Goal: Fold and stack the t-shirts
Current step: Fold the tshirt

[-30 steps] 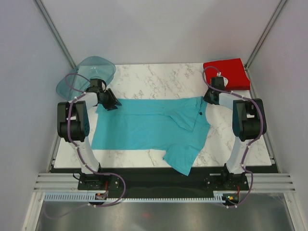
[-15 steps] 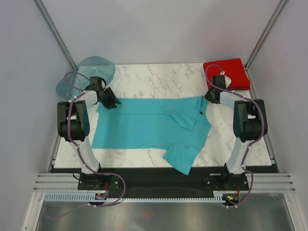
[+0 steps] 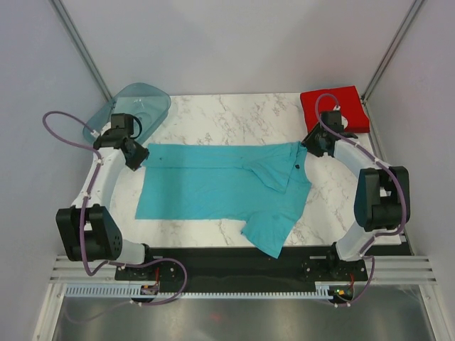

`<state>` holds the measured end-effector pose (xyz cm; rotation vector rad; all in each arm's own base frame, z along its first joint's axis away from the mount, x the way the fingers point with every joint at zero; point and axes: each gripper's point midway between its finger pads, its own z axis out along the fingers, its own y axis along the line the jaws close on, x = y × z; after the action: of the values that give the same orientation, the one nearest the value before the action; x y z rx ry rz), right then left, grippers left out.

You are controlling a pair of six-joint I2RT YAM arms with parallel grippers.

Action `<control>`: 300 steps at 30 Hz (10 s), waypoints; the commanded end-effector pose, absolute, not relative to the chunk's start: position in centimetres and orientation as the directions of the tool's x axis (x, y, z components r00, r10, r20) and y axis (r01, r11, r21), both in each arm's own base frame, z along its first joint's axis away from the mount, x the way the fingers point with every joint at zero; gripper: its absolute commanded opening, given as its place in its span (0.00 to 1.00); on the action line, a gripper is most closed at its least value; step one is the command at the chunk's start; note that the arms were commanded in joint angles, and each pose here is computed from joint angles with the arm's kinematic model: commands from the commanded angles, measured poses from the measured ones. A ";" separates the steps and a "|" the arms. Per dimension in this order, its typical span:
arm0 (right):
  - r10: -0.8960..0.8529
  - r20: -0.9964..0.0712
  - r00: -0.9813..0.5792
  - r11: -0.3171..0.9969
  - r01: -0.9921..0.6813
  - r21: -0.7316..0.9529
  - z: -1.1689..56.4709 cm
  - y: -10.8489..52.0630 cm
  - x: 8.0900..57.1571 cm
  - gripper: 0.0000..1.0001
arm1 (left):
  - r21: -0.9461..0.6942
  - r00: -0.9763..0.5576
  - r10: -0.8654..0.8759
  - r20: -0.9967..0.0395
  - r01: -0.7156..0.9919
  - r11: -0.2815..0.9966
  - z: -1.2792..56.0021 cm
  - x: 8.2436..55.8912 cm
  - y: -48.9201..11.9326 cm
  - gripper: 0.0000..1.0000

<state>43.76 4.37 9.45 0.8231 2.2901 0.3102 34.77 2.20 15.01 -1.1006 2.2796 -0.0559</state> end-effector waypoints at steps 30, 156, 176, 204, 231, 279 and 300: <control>0.587 -0.357 -0.726 0.728 0.282 0.625 9.2 10.4 37.6 0.44 | -0.100 -0.043 -0.987 -0.155 -0.993 0.059 2.4 20.8 2.1 0.52; 0.206 -0.765 -0.610 0.978 0.153 0.141 15.0 16.9 21.3 0.00 | -0.213 0.110 -0.994 -0.002 -0.971 -0.107 4.7 25.7 2.6 0.02; 0.217 -0.770 -0.600 0.969 0.231 0.092 17.9 11.7 30.4 0.00 | -0.154 0.143 -0.988 -0.059 -0.979 -0.133 4.8 29.1 4.5 0.02; 0.188 -0.757 -0.626 0.974 0.217 0.063 16.3 10.8 34.0 0.00 | -0.131 -0.032 -0.988 -0.151 -0.990 0.052 4.4 34.3 5.0 0.02; 0.185 -0.718 -0.671 0.980 0.181 0.083 14.5 12.6 35.6 0.00 | -0.060 -0.241 -0.850 -0.469 -0.951 0.303 10.3 32.8 8.2 0.34; -0.270 -0.716 -0.643 0.961 -0.220 -0.166 16.6 16.3 44.8 0.00 | 0.295 -0.375 -0.836 -0.401 -0.917 0.270 -0.8 29.7 6.0 0.32; -0.527 -0.666 -0.528 0.837 -0.455 -0.302 14.9 21.2 46.7 0.00 | 0.301 -0.381 -0.833 -0.401 -0.914 0.273 -0.9 29.8 5.9 0.32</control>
<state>45.13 19.61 12.95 -0.6570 2.3047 -0.1285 31.69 5.05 1.73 -1.5959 2.3707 0.5957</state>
